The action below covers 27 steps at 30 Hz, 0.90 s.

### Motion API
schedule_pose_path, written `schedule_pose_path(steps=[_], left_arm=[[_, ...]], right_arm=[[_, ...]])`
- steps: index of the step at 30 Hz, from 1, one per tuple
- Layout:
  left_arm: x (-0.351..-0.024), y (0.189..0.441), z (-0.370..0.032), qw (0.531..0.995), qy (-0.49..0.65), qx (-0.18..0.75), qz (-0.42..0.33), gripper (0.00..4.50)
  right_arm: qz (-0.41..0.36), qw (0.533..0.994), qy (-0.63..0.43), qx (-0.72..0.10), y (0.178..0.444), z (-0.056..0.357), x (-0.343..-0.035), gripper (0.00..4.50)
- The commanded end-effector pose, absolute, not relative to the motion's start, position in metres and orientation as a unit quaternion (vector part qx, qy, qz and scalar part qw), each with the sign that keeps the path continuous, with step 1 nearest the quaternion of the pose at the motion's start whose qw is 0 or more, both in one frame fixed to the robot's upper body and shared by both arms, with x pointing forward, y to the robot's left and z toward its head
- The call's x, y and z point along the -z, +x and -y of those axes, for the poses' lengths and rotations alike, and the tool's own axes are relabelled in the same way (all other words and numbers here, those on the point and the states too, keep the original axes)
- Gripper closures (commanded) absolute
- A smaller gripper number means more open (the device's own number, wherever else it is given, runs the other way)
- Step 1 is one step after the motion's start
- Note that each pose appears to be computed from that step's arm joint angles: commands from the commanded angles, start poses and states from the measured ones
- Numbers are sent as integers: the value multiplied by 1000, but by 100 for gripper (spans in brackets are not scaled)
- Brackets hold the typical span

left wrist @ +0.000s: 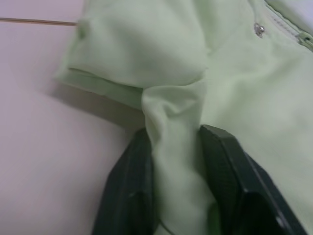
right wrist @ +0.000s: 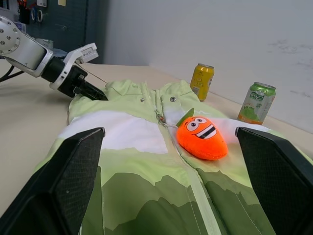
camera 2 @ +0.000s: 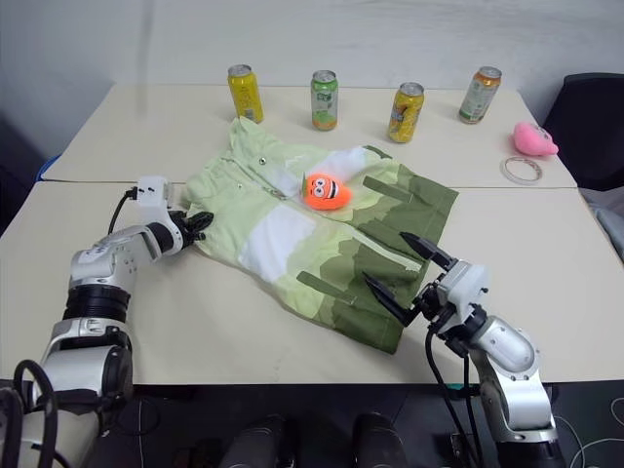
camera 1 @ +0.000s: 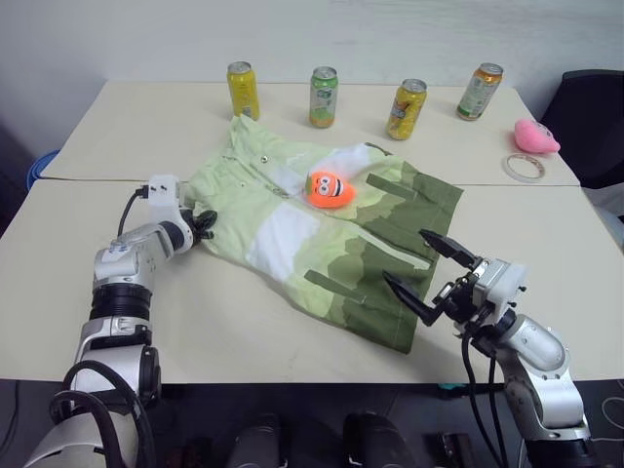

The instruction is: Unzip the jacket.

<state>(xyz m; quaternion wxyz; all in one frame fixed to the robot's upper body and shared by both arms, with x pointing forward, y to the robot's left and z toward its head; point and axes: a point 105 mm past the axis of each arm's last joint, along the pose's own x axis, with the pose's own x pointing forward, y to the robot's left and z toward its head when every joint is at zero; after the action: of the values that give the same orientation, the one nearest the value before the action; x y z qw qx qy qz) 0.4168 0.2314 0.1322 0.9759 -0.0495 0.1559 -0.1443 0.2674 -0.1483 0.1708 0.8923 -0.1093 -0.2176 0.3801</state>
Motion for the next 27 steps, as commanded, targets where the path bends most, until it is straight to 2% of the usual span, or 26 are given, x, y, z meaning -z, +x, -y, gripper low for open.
schedule_pose_path(steps=[1,7,11,13,17,21,23,26,27], left_arm=[[-136,390,-223,970,-34,182,-160,438],[-129,306,-230,965,-46,168,-195,446],[-136,267,-233,968,-86,141,-188,446],[-139,252,-230,967,-102,148,-182,446],[-127,208,-216,947,-93,218,-218,446],[-117,190,-221,937,-58,241,-247,446],[-110,175,-211,917,-27,288,-276,446],[-101,171,-225,919,-6,273,-285,446],[-99,173,-235,924,-2,258,-284,425]], right_arm=[[234,889,-112,-378,265,157,-177,0],[208,890,-119,-388,264,174,-168,0],[185,891,-119,-397,262,187,-162,0],[175,890,-118,-403,261,192,-160,0],[152,883,-114,-430,261,195,-153,0],[137,870,-107,-461,263,191,-150,0],[136,866,-105,-469,266,189,-151,0],[129,857,-89,-491,268,184,-153,0],[124,851,-82,-504,266,181,-153,0]])
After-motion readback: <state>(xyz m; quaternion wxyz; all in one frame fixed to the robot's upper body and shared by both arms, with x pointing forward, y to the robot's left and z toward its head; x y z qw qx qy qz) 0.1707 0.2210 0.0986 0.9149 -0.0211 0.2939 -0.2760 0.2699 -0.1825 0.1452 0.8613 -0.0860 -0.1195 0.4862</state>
